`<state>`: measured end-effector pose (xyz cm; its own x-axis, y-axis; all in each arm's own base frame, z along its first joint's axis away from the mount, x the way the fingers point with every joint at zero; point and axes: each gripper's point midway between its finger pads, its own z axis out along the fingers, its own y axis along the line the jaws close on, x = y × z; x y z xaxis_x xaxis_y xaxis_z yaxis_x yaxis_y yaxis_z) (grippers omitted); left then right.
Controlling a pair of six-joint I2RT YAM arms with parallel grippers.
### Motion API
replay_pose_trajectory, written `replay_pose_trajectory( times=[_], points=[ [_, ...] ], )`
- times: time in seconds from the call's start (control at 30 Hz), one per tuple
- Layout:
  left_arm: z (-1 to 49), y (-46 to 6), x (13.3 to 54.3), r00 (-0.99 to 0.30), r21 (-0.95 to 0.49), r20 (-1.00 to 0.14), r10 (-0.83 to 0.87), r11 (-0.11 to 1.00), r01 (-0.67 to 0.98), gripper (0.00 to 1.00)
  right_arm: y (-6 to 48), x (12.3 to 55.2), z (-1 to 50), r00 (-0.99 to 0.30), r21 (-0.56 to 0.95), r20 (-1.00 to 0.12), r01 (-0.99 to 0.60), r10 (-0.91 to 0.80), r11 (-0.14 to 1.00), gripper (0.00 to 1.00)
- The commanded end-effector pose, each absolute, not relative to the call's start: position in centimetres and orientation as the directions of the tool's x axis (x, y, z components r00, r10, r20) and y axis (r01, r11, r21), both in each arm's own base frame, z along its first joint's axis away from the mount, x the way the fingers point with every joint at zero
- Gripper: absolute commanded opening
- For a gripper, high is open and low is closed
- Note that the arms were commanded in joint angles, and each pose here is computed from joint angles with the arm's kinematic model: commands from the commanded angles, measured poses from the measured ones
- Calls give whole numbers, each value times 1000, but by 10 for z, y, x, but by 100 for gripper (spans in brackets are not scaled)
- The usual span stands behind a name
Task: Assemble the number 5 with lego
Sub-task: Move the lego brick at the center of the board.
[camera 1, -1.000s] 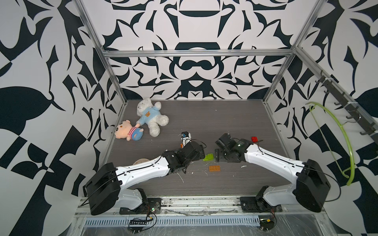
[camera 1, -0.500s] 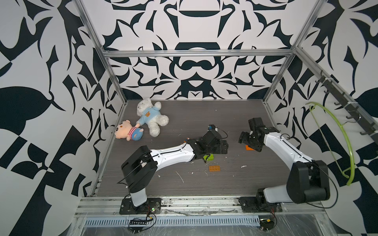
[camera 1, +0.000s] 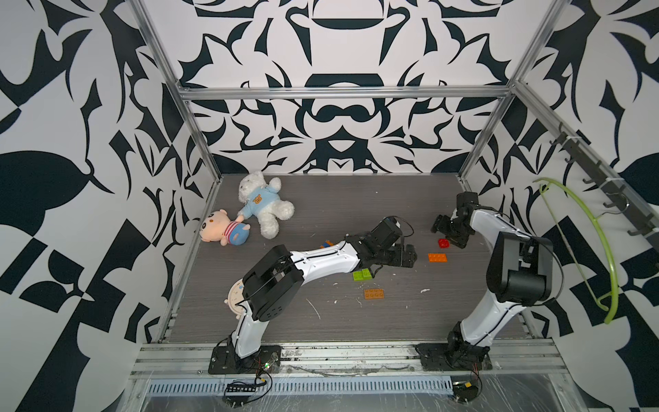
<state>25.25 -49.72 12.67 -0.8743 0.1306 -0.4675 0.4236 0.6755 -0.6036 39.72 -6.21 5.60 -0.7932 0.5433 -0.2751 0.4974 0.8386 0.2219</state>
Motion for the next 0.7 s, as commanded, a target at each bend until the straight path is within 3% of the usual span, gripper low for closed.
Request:
replay_pose_trajectory(
  times=[0.0, 0.43, 0.67],
  points=[
    [124, -501, 249, -880, -611, -447, 160, 664, 431, 99, -64, 413, 64, -816, 234, -290, 447, 501, 864, 82],
    [117, -499, 246, -888, -613, -431, 160, 670, 419, 99, -64, 416, 40, -858, 215, -230, 416, 460, 883, 80],
    [118, -499, 247, -887, -612, -433, 158, 671, 418, 99, -50, 404, 31, -866, 245, -173, 424, 470, 872, 68]
  ],
)
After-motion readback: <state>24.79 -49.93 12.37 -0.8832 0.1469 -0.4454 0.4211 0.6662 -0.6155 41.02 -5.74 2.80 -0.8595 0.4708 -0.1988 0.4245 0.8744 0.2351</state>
